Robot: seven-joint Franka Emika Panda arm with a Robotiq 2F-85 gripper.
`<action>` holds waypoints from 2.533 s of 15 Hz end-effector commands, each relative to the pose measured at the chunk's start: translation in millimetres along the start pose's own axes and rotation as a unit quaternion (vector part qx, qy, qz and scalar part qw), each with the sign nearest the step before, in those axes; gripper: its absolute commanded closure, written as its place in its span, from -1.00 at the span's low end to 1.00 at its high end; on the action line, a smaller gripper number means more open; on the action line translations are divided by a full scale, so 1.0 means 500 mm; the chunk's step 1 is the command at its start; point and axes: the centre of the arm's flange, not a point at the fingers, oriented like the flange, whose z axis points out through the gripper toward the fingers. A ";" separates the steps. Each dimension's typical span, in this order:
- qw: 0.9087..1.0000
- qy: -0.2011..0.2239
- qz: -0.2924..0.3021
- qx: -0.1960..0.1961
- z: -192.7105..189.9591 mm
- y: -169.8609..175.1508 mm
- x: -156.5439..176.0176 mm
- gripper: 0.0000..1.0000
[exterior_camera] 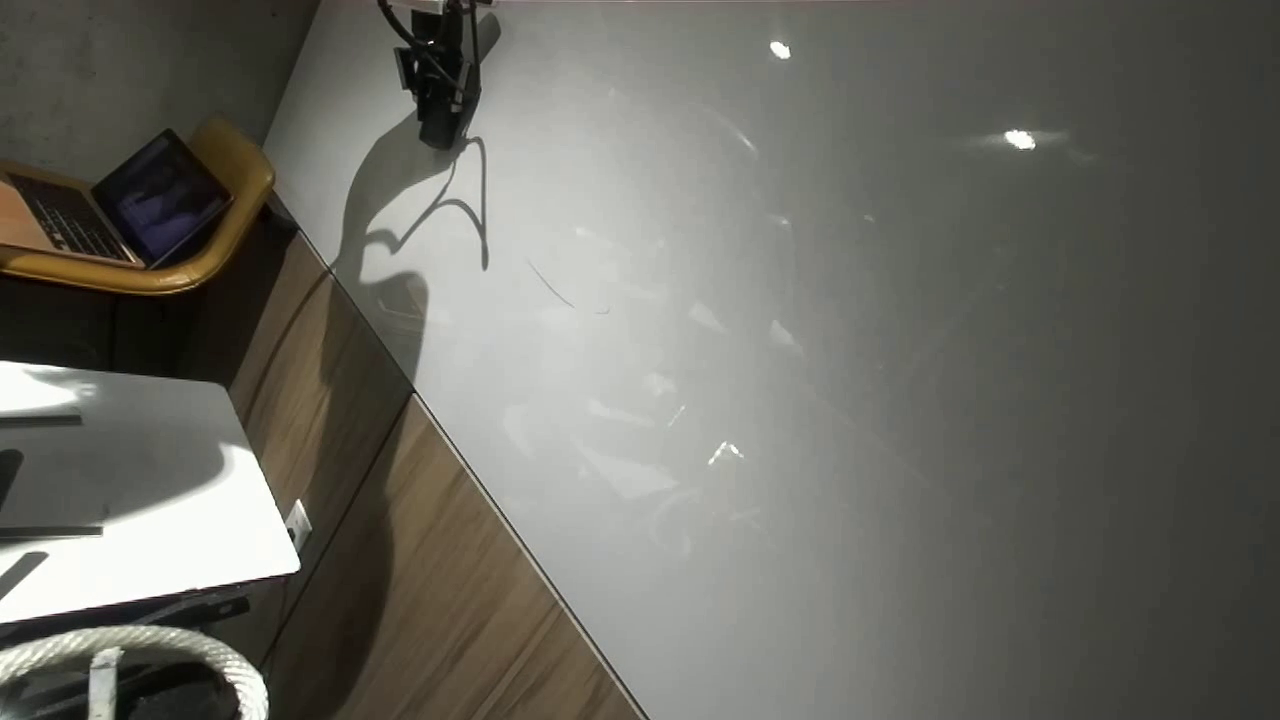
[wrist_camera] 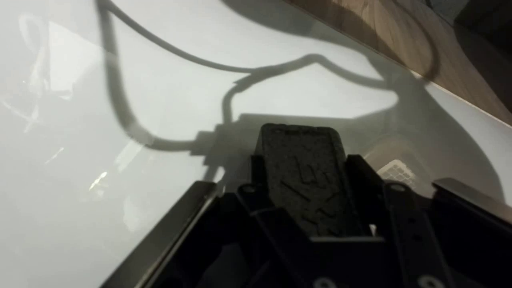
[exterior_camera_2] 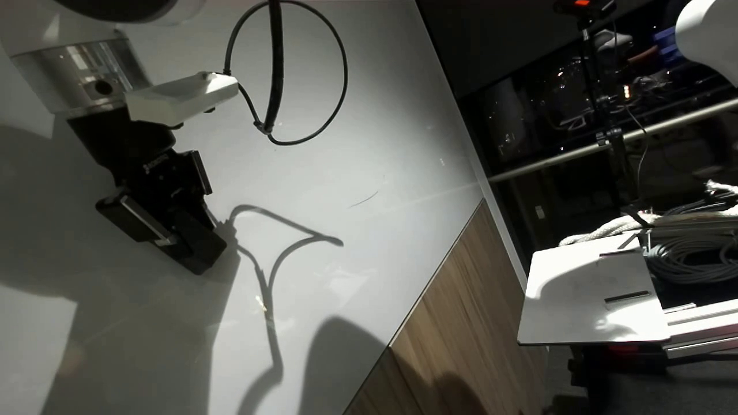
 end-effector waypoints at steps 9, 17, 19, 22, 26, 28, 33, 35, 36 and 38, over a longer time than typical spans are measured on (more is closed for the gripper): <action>0.996 -0.045 0.066 -0.038 0.118 0.258 -0.134 0.43; 0.987 -0.052 0.140 -0.057 0.290 0.398 -0.361 0.43; 0.983 -0.055 0.163 -0.065 0.340 0.472 -0.415 0.43; 0.975 -0.042 0.206 -0.071 0.355 0.587 -0.445 0.43; 0.966 -0.011 0.246 -0.084 0.305 0.692 -0.415 0.43; 0.964 -0.004 0.253 -0.086 0.293 0.711 -0.407 0.43; 0.961 -0.002 0.259 -0.096 0.296 0.753 -0.418 0.43; 0.961 -0.006 0.258 -0.101 0.300 0.782 -0.438 0.43; 0.960 -0.006 0.260 -0.105 0.297 0.799 -0.448 0.43; 0.958 -0.005 0.265 -0.111 0.287 0.845 -0.467 0.43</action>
